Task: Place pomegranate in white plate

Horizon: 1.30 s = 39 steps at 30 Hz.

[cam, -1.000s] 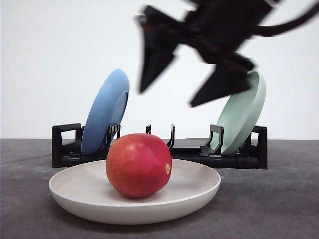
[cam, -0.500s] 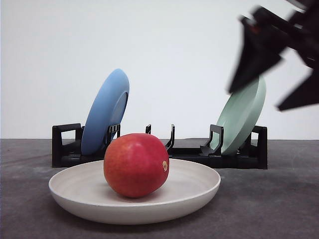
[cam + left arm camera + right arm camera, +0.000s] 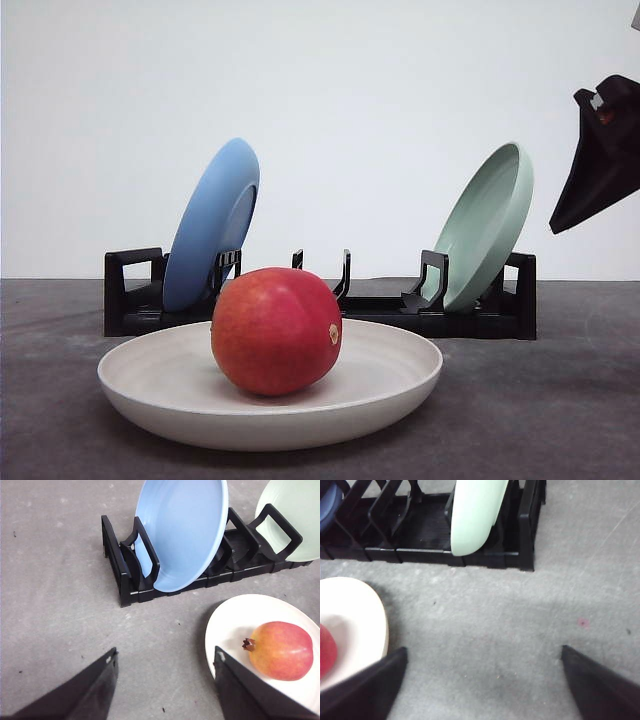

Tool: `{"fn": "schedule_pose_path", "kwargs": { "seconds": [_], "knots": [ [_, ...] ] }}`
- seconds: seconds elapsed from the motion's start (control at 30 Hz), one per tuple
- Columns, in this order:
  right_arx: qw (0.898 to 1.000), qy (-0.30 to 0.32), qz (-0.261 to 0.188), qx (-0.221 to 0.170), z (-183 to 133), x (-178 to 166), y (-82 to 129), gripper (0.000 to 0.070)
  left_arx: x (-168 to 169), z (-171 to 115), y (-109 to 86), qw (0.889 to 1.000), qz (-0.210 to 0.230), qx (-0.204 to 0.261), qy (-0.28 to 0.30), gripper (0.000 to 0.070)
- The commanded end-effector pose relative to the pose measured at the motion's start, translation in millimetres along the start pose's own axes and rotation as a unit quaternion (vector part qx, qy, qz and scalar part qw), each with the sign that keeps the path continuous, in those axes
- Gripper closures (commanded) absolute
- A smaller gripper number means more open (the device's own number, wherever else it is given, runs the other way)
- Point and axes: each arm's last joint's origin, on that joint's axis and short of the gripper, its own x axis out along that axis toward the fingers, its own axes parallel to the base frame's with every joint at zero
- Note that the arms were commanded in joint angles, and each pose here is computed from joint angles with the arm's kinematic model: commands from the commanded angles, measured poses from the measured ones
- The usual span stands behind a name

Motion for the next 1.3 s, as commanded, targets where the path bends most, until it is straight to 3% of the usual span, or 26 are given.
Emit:
{"fn": "schedule_pose_path", "kwargs": {
  "seconds": [0.0,0.63,0.73,1.07,1.27],
  "knots": [
    [1.0,-0.002,-0.001,-0.007,0,1,0,0.0661,0,3,-0.3,1.0,0.0,0.005,-0.008,0.0679],
    [1.0,-0.006,0.003,-0.007,1,1,1,0.0652,-1,3,-0.3,1.0,0.0,0.003,-0.007,0.07],
    [1.0,-0.006,0.003,-0.007,1,1,1,0.0652,-2,0,0.5,1.0,0.005,0.02,-0.013,0.07],
    [1.0,-0.006,0.003,-0.007,1,1,1,0.0652,8,-45,9.9,0.987,0.045,0.028,-0.152,0.07],
    [1.0,-0.006,0.003,-0.007,1,1,1,0.0652,15,-80,13.7,0.979,0.1,0.002,-0.177,0.07]
  ]
}}
